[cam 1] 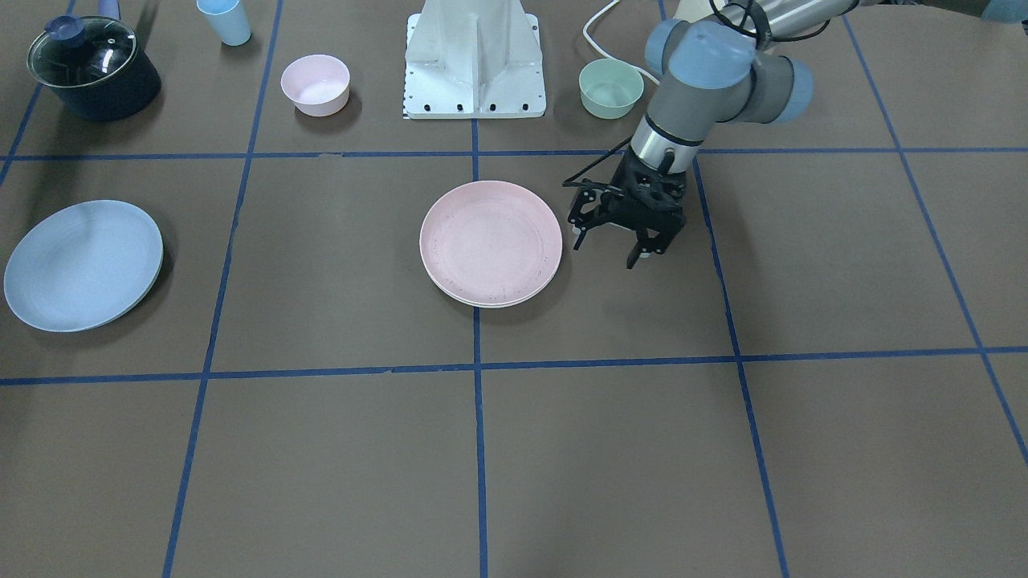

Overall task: Stack three plates with pink and blue
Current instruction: 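Release the pink plate and draw the left gripper back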

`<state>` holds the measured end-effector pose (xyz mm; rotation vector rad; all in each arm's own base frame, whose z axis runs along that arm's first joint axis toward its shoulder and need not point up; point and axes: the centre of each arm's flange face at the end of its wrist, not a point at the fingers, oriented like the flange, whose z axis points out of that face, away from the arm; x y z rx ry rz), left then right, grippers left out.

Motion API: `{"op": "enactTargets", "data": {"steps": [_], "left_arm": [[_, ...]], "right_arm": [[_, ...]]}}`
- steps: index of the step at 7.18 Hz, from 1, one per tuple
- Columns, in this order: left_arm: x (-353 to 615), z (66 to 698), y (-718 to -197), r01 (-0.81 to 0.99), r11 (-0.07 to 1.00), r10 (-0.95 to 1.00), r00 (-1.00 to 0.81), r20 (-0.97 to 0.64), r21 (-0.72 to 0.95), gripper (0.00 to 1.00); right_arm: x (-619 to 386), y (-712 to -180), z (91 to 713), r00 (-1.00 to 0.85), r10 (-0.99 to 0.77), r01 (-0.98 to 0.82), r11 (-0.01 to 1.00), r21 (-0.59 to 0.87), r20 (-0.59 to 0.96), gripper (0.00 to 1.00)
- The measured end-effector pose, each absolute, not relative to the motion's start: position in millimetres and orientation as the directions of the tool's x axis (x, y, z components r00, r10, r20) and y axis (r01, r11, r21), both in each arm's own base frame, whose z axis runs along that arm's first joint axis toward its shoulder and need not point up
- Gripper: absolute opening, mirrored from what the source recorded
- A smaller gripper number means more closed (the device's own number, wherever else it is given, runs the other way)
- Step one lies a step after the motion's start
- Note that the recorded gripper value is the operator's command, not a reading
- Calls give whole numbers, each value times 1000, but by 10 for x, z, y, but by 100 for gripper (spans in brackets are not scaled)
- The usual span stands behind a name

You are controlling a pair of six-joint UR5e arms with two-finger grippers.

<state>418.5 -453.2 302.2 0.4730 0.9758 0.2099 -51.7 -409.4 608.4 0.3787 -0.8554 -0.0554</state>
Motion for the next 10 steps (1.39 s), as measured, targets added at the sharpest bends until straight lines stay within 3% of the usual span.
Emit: {"op": "enactTargets", "data": {"steps": [4, 7, 9, 10], "left_arm": [[3175, 3569, -4758, -92, 786, 538, 590, -602, 611, 100], [3136, 3551, -4742, -88, 784, 538, 588, -603, 614, 100], [3130, 3549, -4740, -86, 785, 537, 590, -603, 614, 100], [3130, 3546, -4740, -84, 785, 535, 590, -605, 613, 100]], "right_arm": [[-490, -3604, 6722, 661, -64, -192, 949, 251, 748, 94], [-1046, -3560, 6808, 693, -7, -233, 944, 233, 721, 78], [-1328, -3531, 6854, 707, -2, -223, 948, 225, 707, 56], [-1394, -3525, 6896, 710, 3, -219, 951, 218, 704, 38]]}}
